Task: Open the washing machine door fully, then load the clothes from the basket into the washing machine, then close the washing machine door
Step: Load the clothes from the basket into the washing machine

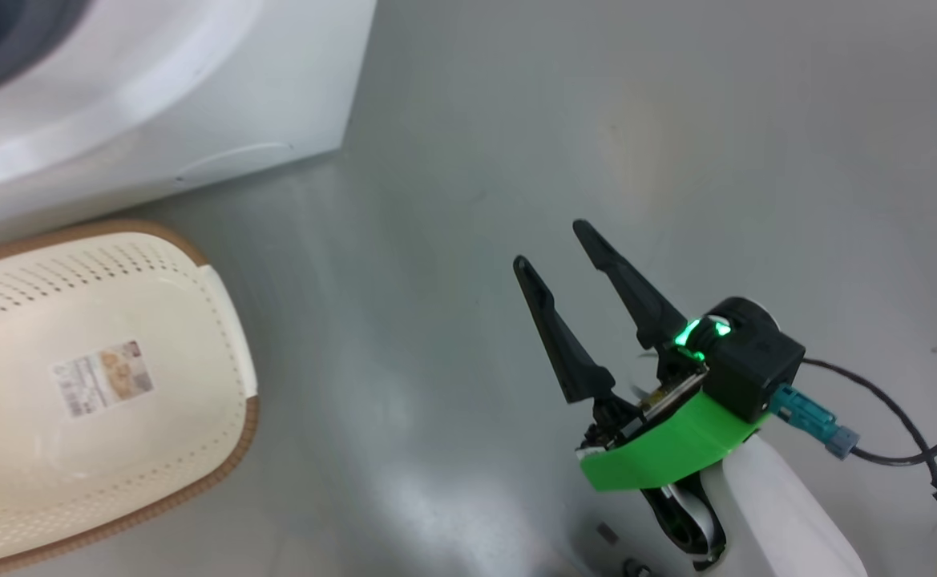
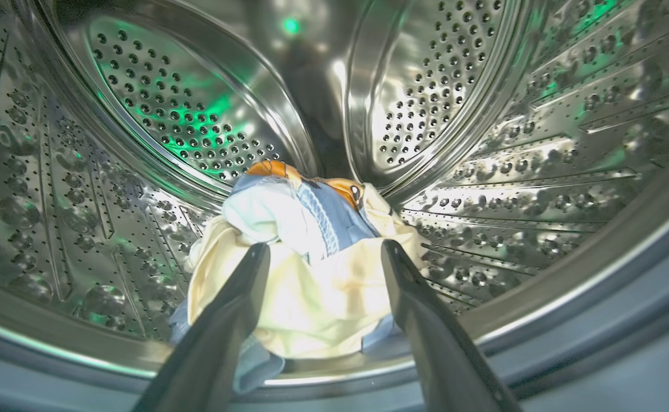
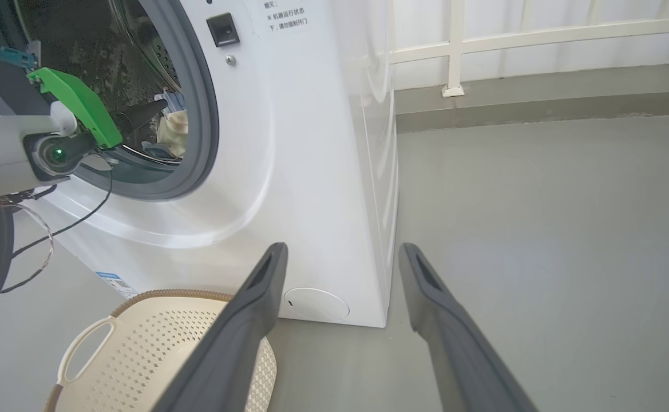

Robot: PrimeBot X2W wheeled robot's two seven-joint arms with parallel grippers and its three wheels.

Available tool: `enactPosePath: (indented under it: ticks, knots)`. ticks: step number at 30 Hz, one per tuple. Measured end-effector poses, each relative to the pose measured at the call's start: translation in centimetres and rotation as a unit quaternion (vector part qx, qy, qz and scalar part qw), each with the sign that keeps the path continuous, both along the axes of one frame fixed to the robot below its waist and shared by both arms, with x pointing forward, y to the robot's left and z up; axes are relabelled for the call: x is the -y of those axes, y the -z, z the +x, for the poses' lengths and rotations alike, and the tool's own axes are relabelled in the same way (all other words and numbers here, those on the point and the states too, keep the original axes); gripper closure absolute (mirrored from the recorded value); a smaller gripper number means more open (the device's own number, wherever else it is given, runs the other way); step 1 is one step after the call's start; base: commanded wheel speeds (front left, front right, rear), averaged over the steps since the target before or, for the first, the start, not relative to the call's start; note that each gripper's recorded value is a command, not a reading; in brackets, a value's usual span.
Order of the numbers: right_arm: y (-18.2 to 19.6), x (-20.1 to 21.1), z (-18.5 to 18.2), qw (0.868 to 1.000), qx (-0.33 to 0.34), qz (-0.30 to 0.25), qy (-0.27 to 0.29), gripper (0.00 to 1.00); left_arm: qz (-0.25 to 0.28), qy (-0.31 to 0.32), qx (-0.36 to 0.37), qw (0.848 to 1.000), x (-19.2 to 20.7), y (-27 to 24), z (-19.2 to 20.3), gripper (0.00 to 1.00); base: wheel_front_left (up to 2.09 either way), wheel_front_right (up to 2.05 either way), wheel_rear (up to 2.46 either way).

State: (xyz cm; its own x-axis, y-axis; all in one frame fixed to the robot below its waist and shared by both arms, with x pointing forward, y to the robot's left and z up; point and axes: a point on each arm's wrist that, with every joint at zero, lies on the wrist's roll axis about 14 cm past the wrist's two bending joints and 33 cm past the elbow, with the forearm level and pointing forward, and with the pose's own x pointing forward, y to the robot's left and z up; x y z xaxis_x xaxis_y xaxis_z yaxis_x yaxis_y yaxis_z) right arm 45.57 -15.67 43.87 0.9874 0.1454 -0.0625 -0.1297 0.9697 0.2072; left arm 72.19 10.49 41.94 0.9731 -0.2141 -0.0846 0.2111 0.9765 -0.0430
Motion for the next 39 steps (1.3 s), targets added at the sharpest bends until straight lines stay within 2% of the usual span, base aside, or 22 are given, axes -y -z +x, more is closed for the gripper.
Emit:
enactPosePath:
  ticks: [11,24,39]
  knots:
    - [-1.3,-0.3,-1.7,1.0,0.01,-0.008,0.0,0.0,-0.027,-0.019,0.047,0.998,-1.1,-2.1,-10.1,0.0,0.0,0.0,0.0]
    - [-2.6,-0.5,-4.5,0.999,0.02,-0.035,0.0,0.0,-0.043,-0.046,0.037,0.997,-1.9,-4.4,-24.3,0.0,0.0,0.0,0.0]
    - [-5.6,-0.7,-8.1,0.998,0.039,-0.045,0.0,0.0,-0.041,-0.084,0.033,0.995,-4.1,-7.0,-33.4,0.0,0.0,0.0,0.0]
